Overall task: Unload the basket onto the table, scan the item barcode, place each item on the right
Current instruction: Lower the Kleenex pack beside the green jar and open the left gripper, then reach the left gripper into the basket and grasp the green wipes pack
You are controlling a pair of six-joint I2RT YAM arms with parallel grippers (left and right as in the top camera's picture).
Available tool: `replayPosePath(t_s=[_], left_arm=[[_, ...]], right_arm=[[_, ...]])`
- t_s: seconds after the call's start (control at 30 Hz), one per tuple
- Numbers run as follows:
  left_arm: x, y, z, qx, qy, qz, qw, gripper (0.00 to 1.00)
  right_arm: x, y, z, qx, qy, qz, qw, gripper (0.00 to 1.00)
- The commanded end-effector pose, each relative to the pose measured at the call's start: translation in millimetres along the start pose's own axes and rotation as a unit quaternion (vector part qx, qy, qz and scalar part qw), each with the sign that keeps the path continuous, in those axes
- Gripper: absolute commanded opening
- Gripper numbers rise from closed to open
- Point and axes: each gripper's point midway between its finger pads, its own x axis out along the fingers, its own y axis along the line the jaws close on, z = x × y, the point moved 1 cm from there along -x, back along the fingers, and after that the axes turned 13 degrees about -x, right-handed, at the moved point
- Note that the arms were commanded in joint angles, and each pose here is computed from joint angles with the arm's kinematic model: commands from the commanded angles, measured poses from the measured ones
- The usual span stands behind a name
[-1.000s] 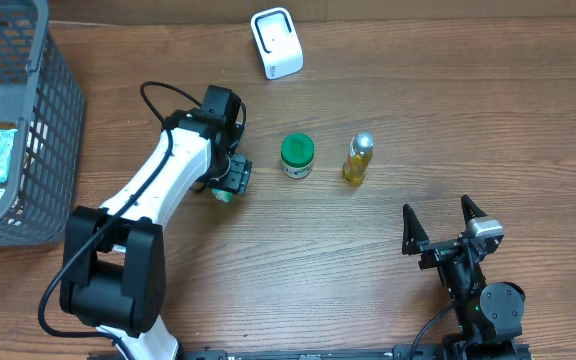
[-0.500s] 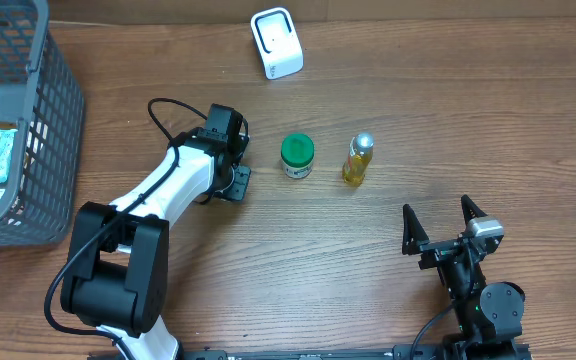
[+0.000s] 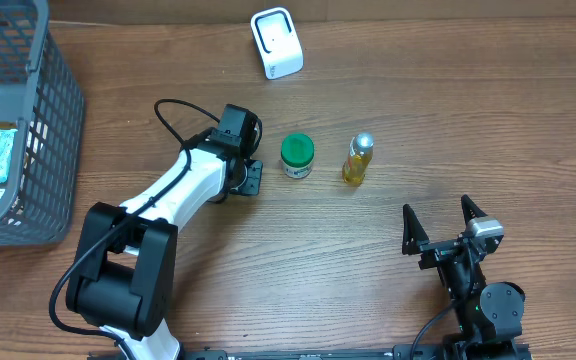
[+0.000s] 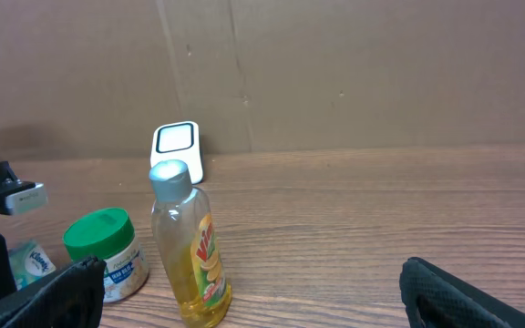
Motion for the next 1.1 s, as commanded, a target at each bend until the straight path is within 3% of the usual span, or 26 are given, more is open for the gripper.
replayPosePath(t_s=[0.0,0.3,0.37,0.43,0.67,0.77,0.87,1.0,1.07], left_arm=[[-4.0,-13.5,2.4,-0.058,-0.007,-0.016,0.998,0.26],[-5.3,-29.7,-0.2,-0.053,-0.026,-0.006,0.998,0.26],[-5.3,-30.3,0.8,-0.053,-0.028,-0.008,0.998,0.37],[-5.4,-30.7,1.5,-0.053,-0.030,-0.009,0.998,0.39],[-18.0,-36.3,16.6,-0.052,-0.041,-0.015,0.998,0.66],[-48.9,-45.6,46.7,-0.041,-0.064,-0.025,0.997,0.77],[-111.0,-43.4,90.0,-0.026,-0.104,-0.013,0.994,0.88],[-197.1,-6.0,127.7,-0.037,-0.156,0.040,0.986,0.99],[-235.2,17.3,137.8,-0.045,-0.179,0.062,0.981,1.00]], right_arm=[[0.2,-1.5,-3.2,-0.002,0.001,-0.004,1.000,1.00],[0.2,-1.5,-3.2,-0.002,0.001,-0.004,1.000,1.00],[0.2,-1.5,-3.1,-0.002,0.001,-0.004,1.000,1.00],[0.2,-1.5,-3.1,-0.002,0.001,-0.004,1.000,1.00],[0.2,-1.5,-3.2,-0.002,0.001,-0.004,1.000,1.00],[0.2,-1.5,-3.1,-0.002,0.001,-0.004,1.000,1.00],[0.2,-1.5,-3.1,-0.002,0.001,-0.004,1.000,1.00],[0.2,-1.5,-3.2,-0.002,0.001,-0.004,1.000,1.00],[0.2,-1.5,-3.2,-0.002,0.001,-0.004,1.000,1.00]])
